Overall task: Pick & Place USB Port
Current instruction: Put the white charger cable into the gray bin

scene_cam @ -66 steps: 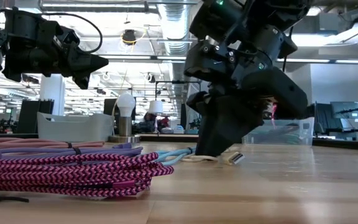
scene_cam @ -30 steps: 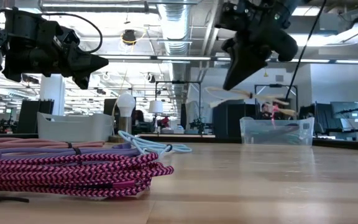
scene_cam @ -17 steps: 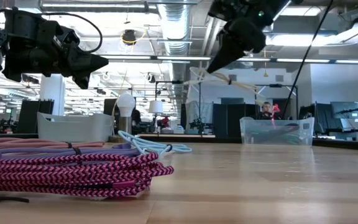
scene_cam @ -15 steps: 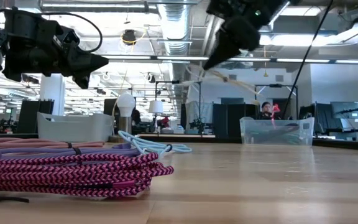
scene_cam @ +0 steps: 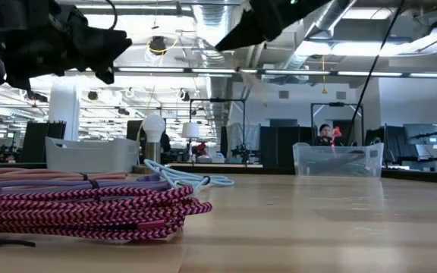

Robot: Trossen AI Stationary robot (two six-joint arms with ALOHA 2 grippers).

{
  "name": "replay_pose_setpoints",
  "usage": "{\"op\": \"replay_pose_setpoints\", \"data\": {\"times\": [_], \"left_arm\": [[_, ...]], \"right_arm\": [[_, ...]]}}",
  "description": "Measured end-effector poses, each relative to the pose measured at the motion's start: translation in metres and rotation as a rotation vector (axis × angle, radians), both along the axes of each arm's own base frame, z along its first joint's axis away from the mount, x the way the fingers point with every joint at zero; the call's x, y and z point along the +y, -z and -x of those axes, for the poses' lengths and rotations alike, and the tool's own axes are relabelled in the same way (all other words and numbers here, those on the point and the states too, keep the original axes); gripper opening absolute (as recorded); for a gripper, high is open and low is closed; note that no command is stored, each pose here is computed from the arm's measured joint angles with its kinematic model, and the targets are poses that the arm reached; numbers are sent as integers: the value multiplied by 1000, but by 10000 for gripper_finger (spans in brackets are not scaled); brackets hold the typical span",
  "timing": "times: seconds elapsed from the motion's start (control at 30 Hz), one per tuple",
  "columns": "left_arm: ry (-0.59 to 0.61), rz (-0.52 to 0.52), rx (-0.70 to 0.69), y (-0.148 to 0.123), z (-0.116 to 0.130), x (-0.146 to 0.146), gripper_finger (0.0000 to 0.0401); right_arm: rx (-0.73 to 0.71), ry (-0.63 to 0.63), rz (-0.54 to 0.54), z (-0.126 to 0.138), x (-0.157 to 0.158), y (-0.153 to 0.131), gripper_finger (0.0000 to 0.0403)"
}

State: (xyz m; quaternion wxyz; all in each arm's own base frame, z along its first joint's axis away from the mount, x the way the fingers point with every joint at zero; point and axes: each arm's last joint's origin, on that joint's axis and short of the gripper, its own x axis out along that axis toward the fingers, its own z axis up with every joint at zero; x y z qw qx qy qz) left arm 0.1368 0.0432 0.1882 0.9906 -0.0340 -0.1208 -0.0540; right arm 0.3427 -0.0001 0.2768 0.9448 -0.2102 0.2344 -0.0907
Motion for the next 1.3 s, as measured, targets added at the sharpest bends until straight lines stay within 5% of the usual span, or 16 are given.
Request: {"op": "replay_pose_setpoints", "data": {"times": [0.27,0.53,0.93,1.3], "left_arm": [[30,31,2,-5,-6,-3,161],[21,94,53,-1,-14,0,159],[-30,132,83,4,-16,3,159],[-31,131,84,4,-16,3,87]], "right_arm": [[-11,-21,39,-38,1,22,0],[-27,-1,117,-88,1,22,0],[-58,-3,140,-108,-1,12,0],[-69,-2,140,-109,-1,11,0]]}}
